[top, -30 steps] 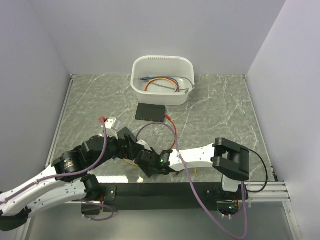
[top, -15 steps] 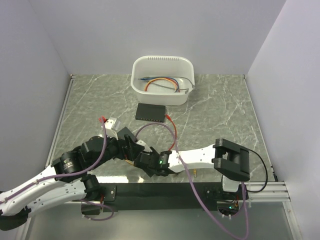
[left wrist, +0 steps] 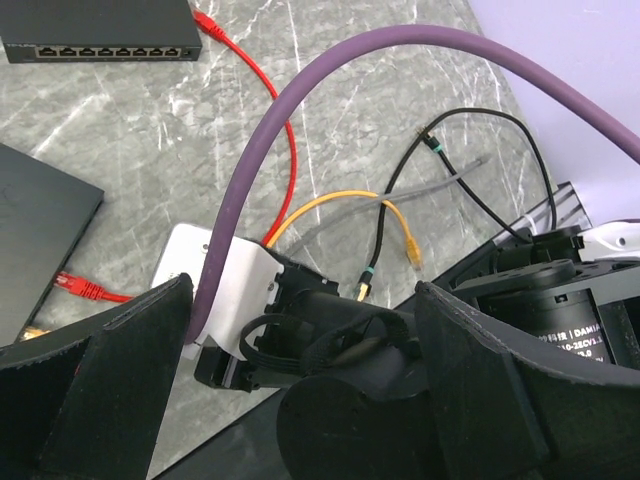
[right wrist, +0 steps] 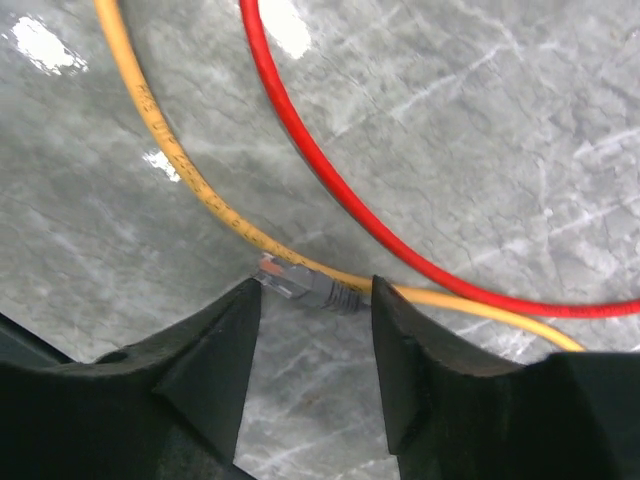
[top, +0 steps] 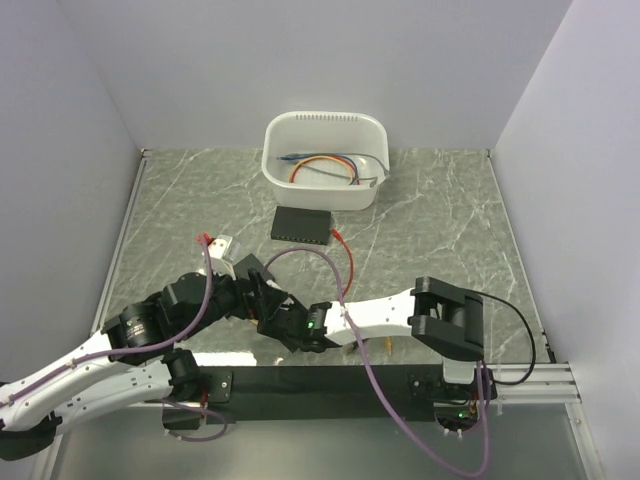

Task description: Insert the plug into the switch port

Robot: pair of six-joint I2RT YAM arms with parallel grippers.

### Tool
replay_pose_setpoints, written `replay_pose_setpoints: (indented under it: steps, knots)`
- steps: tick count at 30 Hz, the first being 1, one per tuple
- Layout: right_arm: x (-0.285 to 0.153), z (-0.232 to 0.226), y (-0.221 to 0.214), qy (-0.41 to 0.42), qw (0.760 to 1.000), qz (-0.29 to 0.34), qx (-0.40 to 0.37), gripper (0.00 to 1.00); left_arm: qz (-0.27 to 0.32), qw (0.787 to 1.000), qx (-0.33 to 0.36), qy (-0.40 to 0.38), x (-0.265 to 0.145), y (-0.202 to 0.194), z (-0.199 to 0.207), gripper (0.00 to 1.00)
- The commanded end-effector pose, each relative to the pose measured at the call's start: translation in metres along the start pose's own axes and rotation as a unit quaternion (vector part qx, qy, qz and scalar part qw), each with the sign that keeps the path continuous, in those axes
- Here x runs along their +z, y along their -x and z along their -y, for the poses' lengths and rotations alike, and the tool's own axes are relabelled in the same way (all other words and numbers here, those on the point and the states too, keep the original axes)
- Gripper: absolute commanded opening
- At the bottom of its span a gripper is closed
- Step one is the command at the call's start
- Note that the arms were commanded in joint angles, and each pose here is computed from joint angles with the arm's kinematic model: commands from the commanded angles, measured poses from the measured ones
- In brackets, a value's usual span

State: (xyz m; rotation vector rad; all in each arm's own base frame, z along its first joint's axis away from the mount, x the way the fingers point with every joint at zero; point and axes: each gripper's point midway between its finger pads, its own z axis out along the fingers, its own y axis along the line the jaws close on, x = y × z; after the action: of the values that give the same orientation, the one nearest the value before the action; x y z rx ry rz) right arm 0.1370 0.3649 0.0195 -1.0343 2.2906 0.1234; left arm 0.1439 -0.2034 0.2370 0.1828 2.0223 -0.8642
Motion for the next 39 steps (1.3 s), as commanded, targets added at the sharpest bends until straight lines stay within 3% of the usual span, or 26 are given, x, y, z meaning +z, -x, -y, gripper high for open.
replay_pose_setpoints:
  steps: [1, 3, 9, 18, 27, 39]
  knots:
    - [0.011, -0.007, -0.001, 0.004, 1.0, -0.006, -0.011, 0.52, 0.007, 1.0, -0.008, -0.026, -0.007, 0.01, 0.015, 0.97]
    - [0.013, -0.007, -0.004, 0.003, 1.0, -0.009, -0.012, 0.38, 0.007, 1.0, -0.008, -0.027, -0.008, 0.01, 0.015, 0.97]
    - [0.009, 0.002, -0.008, -0.01, 1.0, -0.006, -0.004, 0.23, 0.008, 1.0, -0.009, -0.027, -0.008, 0.01, 0.015, 0.97]
    - [-0.016, 0.021, 0.01, -0.034, 0.998, 0.04, 0.021, 0.19, 0.008, 1.0, -0.01, -0.017, -0.007, 0.01, 0.012, 0.97]
    - [-0.06, 0.029, 0.033, 0.015, 0.992, 0.108, 0.071, 0.2, 0.012, 1.0, -0.02, 0.017, 0.006, 0.007, 0.002, 0.97]
    - [-0.133, 0.058, 0.053, 0.126, 0.94, 0.263, 0.178, 0.09, 0.04, 0.995, -0.095, -0.003, 0.042, -0.005, 0.009, 0.91]
